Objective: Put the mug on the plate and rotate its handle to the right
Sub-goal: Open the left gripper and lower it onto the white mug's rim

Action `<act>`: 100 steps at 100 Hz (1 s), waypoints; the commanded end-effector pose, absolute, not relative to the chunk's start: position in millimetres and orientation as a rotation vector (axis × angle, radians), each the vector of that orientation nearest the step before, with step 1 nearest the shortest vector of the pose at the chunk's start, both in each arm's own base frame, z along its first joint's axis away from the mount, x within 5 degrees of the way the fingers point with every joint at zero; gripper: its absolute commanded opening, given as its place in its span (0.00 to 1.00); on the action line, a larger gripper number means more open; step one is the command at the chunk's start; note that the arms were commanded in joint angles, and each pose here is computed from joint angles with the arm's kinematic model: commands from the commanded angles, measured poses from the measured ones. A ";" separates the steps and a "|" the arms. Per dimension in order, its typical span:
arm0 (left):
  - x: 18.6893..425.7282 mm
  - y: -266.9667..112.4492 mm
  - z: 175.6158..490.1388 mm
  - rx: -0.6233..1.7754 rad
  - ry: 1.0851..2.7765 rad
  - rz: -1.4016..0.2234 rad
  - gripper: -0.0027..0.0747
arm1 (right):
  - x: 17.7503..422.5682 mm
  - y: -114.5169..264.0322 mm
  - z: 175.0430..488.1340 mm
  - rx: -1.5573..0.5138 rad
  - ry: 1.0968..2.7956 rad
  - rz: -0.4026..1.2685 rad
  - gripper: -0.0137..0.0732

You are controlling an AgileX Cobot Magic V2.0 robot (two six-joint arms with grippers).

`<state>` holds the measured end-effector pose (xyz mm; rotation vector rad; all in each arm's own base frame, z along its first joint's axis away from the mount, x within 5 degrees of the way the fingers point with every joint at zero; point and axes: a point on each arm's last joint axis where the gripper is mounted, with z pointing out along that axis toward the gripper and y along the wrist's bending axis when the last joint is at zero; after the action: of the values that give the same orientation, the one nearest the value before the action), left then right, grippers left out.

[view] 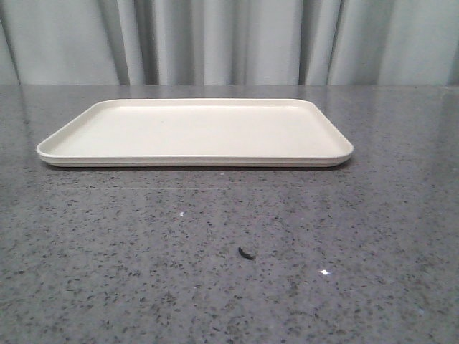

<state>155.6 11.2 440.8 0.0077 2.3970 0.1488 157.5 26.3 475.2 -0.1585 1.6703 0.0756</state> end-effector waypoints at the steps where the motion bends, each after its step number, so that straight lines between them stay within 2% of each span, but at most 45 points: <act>1: 156.8 12.2 433.0 0.017 2.421 0.176 0.46 | 157.6 26.0 491.0 -0.168 1.578 0.058 0.57; 30: 170.0 15.1 381.6 0.037 2.613 0.222 0.46 | 160.9 26.6 489.7 -0.187 1.584 0.039 0.57; 43: 178.1 18.8 375.4 0.045 2.645 0.281 0.46 | 160.9 26.5 489.4 -0.192 1.587 0.034 0.57; 75: 188.6 18.4 365.2 0.051 2.696 0.273 0.46 | 160.8 26.4 488.4 -0.192 1.598 0.033 0.57; 100: 186.1 18.0 345.4 0.061 2.766 0.269 0.46 | 160.8 26.4 488.2 -0.192 1.600 0.033 0.57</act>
<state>189.6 18.6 340.6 0.0569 2.7777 0.2634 164.9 27.5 470.5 -0.1886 1.7103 0.0484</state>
